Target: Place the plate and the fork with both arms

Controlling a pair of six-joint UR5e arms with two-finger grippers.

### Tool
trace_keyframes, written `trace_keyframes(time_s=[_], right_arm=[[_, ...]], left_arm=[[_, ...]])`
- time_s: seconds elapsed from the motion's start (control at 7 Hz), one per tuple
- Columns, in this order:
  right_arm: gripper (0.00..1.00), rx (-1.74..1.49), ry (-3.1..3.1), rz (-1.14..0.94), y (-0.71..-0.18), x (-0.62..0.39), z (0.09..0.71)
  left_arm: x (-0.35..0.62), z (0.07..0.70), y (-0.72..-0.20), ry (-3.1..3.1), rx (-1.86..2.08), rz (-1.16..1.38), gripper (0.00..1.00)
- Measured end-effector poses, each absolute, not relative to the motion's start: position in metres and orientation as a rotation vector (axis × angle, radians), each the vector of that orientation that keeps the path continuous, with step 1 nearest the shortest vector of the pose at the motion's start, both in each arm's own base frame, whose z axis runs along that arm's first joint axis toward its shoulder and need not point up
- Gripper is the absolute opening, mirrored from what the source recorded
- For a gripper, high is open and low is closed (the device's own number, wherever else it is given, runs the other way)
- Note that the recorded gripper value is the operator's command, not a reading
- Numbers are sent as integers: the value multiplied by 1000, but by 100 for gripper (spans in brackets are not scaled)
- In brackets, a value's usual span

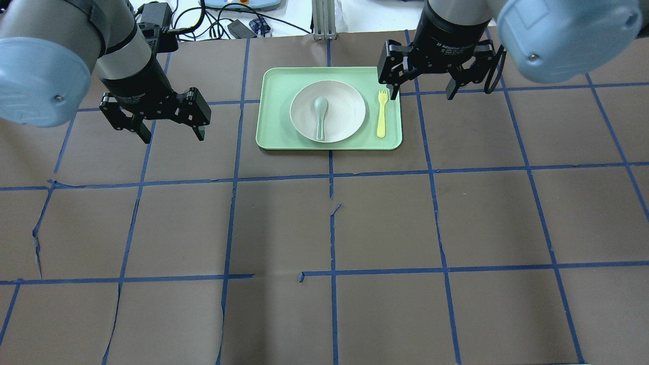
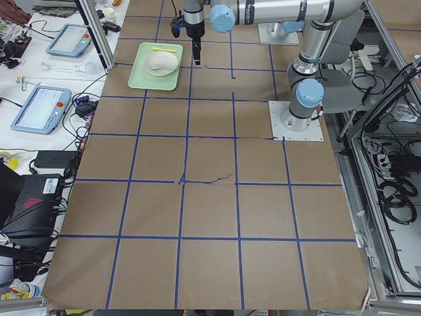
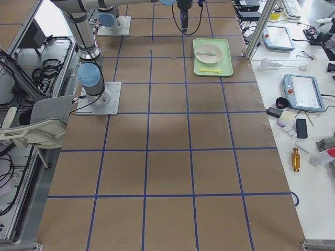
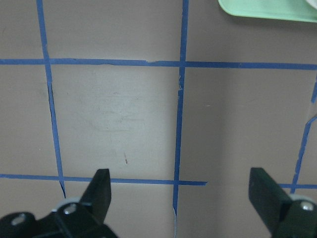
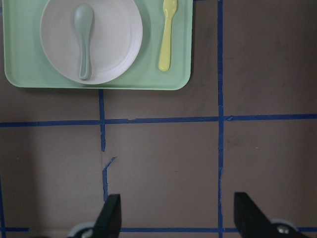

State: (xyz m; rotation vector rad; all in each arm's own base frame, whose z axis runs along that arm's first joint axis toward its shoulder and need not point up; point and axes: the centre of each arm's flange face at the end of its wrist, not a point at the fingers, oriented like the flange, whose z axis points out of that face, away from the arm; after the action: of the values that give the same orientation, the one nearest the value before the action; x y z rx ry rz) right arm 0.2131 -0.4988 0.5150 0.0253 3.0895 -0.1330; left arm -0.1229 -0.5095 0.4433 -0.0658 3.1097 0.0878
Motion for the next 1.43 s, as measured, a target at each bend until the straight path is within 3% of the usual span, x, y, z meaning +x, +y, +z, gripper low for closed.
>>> trace_keyframes(time_s=[0.43,1.43], right_arm=[[100,41,3113,-32,-489,206,523],[100,186,3121,-67,-496,186,535]], left_arm=[[-122,441,-510,3106,-66,96,100],[-121,424,-510,3104,-67,121,100]])
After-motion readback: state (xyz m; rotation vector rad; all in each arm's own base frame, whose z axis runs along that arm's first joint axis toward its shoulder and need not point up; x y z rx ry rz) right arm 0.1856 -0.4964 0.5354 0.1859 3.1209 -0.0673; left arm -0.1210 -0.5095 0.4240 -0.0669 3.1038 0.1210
